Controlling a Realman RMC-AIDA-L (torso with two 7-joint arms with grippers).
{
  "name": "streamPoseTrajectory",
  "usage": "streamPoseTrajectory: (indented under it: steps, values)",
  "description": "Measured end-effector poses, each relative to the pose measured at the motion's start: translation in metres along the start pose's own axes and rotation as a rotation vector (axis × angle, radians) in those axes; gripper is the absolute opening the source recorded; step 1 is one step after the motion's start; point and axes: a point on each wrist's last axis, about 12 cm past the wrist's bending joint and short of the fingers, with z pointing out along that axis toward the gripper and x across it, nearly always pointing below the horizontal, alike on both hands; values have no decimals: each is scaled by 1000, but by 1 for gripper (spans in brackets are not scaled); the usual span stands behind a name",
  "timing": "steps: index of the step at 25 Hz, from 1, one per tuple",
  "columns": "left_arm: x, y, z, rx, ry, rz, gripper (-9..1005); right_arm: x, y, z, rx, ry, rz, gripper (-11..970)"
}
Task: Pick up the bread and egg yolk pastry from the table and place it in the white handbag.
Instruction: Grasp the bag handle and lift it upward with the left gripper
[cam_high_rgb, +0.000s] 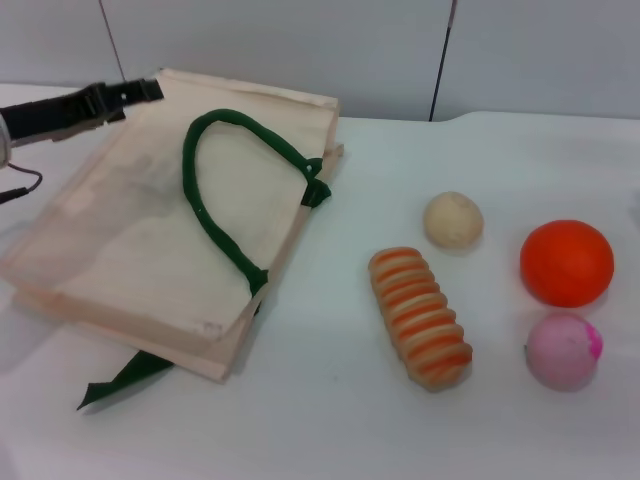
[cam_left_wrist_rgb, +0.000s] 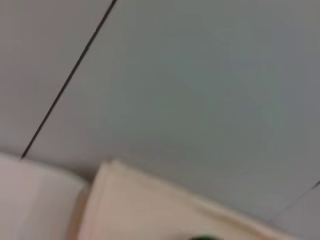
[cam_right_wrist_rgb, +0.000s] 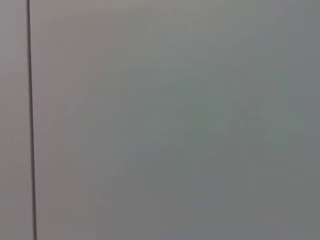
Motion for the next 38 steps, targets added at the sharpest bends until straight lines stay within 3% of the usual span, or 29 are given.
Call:
streamPoseTrajectory:
  steps: [5,10,17,29,38]
  values:
    - [-18,-7,7,-95,160,5,811,0,0,1,-2,0,-2,880]
    - [-26,-18,19,-116,233,55,813,-1,0,2,-4,-4,-4,880]
    - [-18,-29,39,-101,323,90,813,-2,0,3,-1,-8,-1,880]
    - [-11,-37,53,-109,389,84,812,-3,1,5,-5,-12,-1,879]
    - [0,-44,70,-163,452,104,812,-4,4,7,-11,-14,1,879]
